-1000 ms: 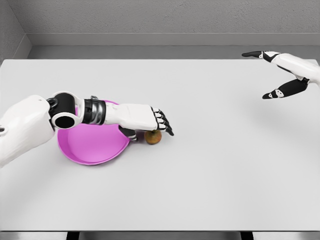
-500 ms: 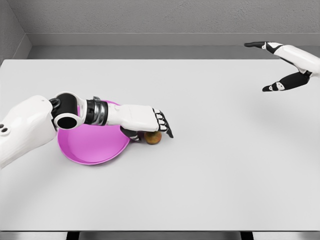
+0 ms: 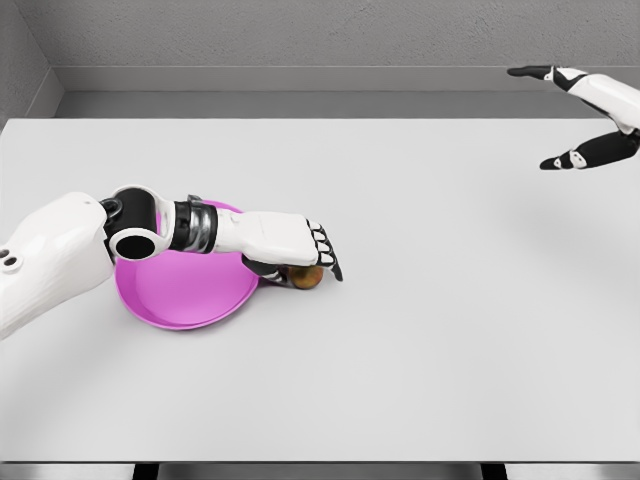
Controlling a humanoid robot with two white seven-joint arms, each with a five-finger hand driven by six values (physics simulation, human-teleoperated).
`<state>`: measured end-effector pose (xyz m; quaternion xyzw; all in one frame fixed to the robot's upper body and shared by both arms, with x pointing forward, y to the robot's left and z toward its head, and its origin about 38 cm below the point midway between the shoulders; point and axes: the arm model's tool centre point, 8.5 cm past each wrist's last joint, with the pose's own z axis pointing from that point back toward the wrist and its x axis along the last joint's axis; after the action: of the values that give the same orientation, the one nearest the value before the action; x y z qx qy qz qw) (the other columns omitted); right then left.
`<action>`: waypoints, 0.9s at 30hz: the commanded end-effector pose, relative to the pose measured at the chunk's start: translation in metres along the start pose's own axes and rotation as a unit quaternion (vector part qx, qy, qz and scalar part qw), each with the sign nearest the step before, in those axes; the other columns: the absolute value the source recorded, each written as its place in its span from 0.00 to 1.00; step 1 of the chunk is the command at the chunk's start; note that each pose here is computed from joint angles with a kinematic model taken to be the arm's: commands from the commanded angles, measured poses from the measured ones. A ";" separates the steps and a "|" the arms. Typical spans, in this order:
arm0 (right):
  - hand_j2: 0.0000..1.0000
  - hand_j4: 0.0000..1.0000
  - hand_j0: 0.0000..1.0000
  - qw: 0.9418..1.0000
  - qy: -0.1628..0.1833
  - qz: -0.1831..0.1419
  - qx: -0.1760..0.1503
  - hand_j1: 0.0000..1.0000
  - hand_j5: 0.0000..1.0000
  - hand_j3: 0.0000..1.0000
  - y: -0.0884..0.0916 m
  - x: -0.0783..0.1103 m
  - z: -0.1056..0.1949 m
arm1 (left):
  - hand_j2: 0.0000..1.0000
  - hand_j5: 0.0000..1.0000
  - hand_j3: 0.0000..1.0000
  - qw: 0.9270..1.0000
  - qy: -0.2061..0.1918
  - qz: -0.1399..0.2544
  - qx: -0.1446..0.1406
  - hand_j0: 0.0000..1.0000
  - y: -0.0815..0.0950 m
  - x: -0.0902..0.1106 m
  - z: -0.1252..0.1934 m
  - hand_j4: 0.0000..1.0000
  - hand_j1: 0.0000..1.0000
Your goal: Put the apple on the plate with both arms
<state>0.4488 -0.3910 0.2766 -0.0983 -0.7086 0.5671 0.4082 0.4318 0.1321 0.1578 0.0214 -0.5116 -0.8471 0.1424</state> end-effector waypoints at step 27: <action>1.00 1.00 1.00 1.000 0.027 0.004 -0.012 1.00 1.00 1.00 -0.009 -0.007 0.028 | 0.52 0.52 0.52 1.000 -0.003 0.003 -0.008 0.52 -0.005 0.002 -0.001 0.52 0.52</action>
<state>0.4373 -0.4178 0.2798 -0.1218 -0.7016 0.5606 0.4226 0.4283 0.1328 0.1525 0.0163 -0.5042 -0.8518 0.1413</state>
